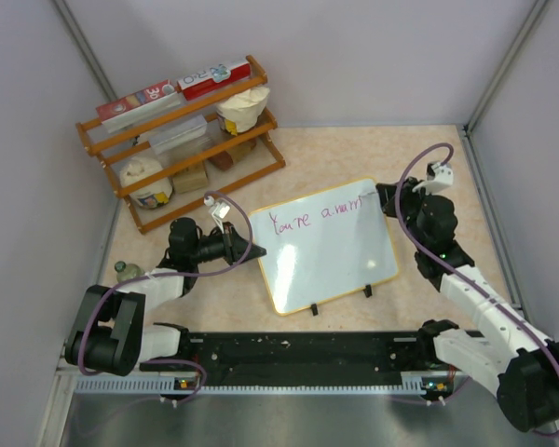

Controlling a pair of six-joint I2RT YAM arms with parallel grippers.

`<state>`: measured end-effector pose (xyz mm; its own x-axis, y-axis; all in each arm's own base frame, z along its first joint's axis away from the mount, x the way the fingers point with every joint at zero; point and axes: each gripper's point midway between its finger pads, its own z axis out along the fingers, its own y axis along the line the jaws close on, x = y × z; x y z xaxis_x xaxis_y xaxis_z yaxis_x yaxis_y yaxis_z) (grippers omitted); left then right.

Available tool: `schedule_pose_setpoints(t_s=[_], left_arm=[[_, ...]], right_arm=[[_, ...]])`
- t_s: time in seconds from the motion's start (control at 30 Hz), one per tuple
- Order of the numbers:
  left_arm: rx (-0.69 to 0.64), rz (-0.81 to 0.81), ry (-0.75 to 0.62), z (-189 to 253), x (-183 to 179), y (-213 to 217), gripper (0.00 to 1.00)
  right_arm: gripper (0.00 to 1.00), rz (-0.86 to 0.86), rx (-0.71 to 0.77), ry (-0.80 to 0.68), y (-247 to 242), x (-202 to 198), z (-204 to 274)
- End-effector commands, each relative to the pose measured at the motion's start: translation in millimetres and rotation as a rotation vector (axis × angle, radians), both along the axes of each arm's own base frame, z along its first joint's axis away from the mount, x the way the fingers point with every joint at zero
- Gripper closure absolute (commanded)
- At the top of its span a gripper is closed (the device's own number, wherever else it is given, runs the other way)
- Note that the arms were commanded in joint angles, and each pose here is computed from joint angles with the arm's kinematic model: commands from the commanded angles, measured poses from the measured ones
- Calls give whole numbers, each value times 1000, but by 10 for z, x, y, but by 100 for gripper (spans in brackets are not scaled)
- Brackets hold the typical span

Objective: Write a sentence on the whiteboard

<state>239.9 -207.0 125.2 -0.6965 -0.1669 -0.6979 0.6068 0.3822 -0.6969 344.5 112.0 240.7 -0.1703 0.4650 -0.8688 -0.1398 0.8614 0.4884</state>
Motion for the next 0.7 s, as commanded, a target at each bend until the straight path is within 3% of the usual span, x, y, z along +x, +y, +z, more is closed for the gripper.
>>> schedule_pose_setpoints(t_s=[0.0,0.67], left_arm=[[38,28,-114,32,116,32,100],[38,30,-114,30,114,34,100]], right_arm=[[100,-24,5,-39,-49,41,192],[100,-57,1,-15,-181,-44,42]])
